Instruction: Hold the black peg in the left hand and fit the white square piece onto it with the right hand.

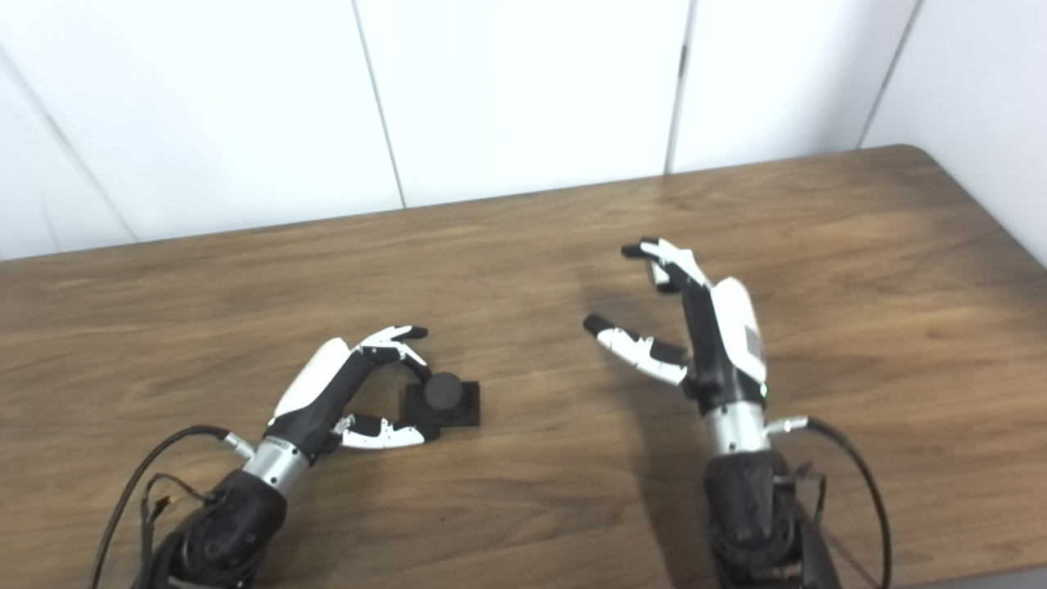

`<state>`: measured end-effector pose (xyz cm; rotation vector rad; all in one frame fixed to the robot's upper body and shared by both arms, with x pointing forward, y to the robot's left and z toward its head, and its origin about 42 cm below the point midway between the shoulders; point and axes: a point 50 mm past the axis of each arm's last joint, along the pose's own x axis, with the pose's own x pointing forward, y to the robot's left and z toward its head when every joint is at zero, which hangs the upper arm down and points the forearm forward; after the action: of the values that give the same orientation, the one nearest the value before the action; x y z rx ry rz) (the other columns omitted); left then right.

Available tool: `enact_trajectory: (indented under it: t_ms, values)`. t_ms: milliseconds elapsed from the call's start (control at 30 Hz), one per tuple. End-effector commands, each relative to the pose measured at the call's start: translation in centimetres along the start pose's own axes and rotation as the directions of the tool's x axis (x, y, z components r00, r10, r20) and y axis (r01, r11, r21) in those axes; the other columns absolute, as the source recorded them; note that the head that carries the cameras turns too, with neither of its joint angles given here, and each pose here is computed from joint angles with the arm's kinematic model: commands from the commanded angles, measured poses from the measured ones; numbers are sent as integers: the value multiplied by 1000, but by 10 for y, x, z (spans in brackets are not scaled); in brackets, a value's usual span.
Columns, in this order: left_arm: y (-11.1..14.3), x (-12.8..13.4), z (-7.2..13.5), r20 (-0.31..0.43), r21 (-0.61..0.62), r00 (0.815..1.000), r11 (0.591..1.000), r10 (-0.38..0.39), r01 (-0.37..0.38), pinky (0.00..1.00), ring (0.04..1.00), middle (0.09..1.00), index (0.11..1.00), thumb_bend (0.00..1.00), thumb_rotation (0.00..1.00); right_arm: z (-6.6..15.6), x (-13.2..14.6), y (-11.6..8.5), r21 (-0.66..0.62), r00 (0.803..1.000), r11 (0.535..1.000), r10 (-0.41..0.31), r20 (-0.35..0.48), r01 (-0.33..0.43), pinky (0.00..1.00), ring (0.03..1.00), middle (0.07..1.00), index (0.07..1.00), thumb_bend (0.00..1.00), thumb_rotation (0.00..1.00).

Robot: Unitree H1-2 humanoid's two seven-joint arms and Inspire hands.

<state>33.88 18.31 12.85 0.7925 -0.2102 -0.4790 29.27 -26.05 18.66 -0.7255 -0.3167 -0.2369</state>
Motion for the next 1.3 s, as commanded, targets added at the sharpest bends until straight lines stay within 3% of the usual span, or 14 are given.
enact_trajectory:
  t_ms: [0, 167, 300, 633, 800, 1067, 1267]
  values:
    - [-10, -13, -14, -61, 14, 994, 996, -89, 90, 886, 936, 887, 489, 521, 81, 14, 21, -22, -43, 995, 997, -62, 77, 65, 723, 834, 853, 761, 632, 435]
    - [-11, -14, -16, -68, 7, 992, 995, -103, 103, 907, 948, 900, 489, 521, 81, 9, 48, -51, -170, 995, 983, -53, 90, 68, 707, 839, 873, 771, 619, 415]
    - [-10, -15, -19, -63, 9, 993, 995, -98, 99, 875, 934, 892, 489, 520, 83, 7, 76, -74, -298, 997, 954, -16, 81, 40, 638, 829, 892, 772, 627, 409]
    - [-9, -18, -23, -59, 7, 992, 994, -107, 108, 827, 927, 888, 490, 519, 84, -5, 150, -98, -508, 992, 852, 124, -40, -127, 713, 889, 907, 768, 683, 466]
    - [-8, -18, -25, -56, -1, 993, 995, -100, 100, 813, 922, 887, 489, 520, 82, -13, 173, -99, -514, 972, 825, 199, -123, -234, 761, 900, 929, 778, 695, 487]
    - [-10, -18, -23, -62, 4, 992, 994, -109, 110, 828, 932, 895, 490, 519, 85, -30, 193, -96, -519, 920, 759, 328, -217, -393, 825, 940, 952, 788, 721, 550]
    - [-13, -19, -24, -63, -9, 993, 995, -102, 102, 837, 932, 889, 489, 520, 83, -40, 197, -89, -504, 867, 705, 422, -266, -498, 846, 965, 982, 807, 816, 531]
